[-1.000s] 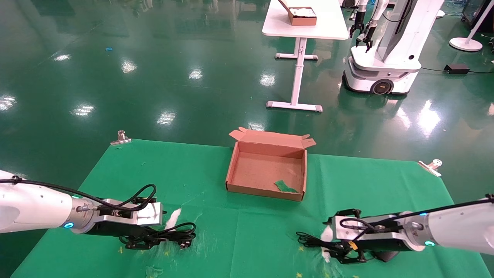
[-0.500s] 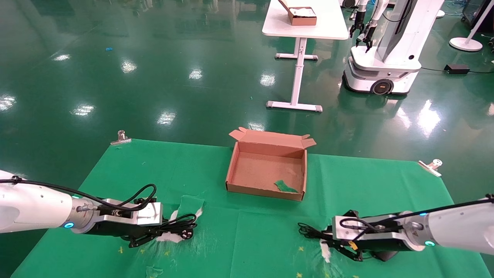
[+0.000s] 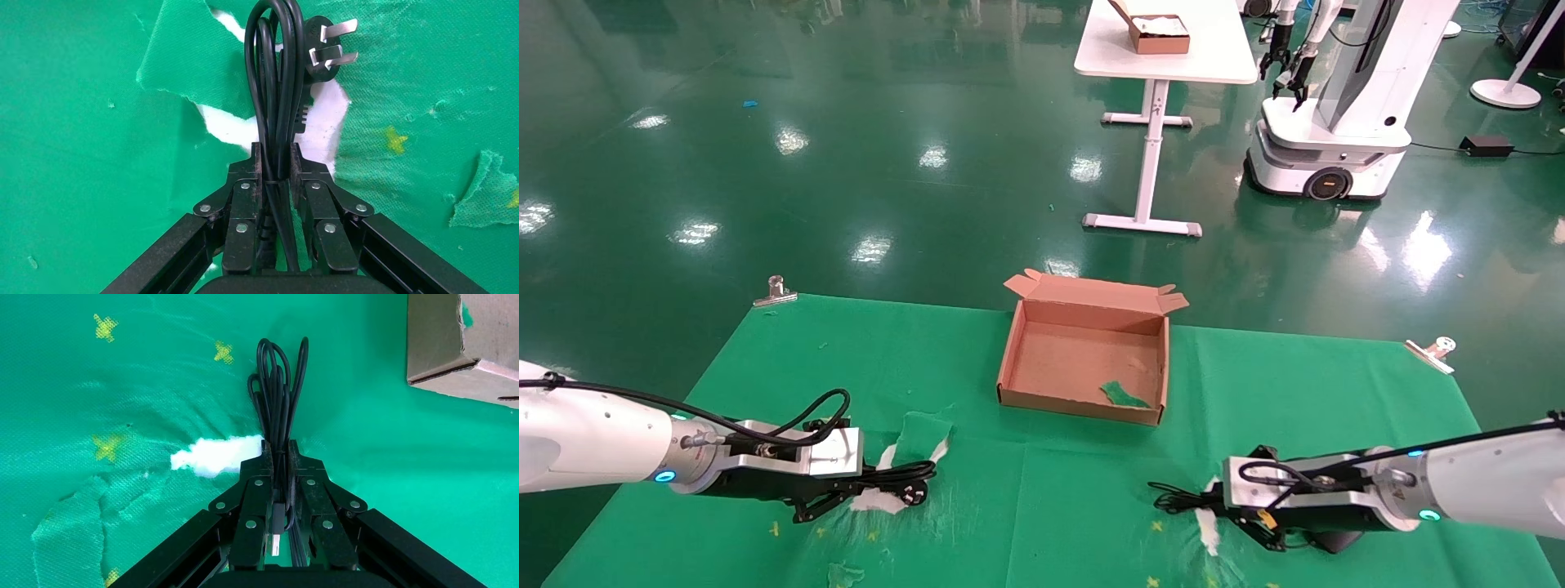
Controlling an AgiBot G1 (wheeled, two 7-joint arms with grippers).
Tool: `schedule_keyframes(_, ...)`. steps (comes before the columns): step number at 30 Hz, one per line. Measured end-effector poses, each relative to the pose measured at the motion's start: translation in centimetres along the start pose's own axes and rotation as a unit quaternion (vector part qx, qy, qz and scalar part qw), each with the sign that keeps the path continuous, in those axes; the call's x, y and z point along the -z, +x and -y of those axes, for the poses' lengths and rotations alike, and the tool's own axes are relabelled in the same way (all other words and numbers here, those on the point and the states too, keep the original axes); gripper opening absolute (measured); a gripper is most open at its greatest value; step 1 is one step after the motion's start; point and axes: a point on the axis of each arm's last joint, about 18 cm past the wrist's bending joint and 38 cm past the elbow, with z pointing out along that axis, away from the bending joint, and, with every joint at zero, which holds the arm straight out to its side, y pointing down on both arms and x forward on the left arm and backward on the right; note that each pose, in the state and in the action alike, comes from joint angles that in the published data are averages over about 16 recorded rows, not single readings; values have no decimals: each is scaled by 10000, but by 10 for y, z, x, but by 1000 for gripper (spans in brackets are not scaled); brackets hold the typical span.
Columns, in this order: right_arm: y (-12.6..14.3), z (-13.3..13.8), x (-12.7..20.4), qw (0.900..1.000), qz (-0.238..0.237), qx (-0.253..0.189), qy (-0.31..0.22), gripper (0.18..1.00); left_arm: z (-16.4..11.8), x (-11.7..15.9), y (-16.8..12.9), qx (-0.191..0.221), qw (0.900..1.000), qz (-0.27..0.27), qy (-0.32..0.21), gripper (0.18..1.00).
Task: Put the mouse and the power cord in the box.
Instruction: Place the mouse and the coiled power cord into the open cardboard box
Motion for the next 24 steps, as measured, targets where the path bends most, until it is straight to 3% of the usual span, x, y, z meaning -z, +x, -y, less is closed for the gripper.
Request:
schedule_keyframes(6,12,1,19,9993,-217,-198,232,219,0,18,-7,345,9992,53,208,265)
schedule_keyframes(13,43,11,68,9953,-609,-346,663,218,11,59,-28,981,9917,230,793,265)
schedule_keyframes(19,78,40,110,9910,-891,-169,986,217,43,90,-57,1439,9772,452,1494,264)
schedule_keyframes(24,107,81,120,9874,-1051,116,1180,217,87,102,-90,1735,9618,723,1990,264)
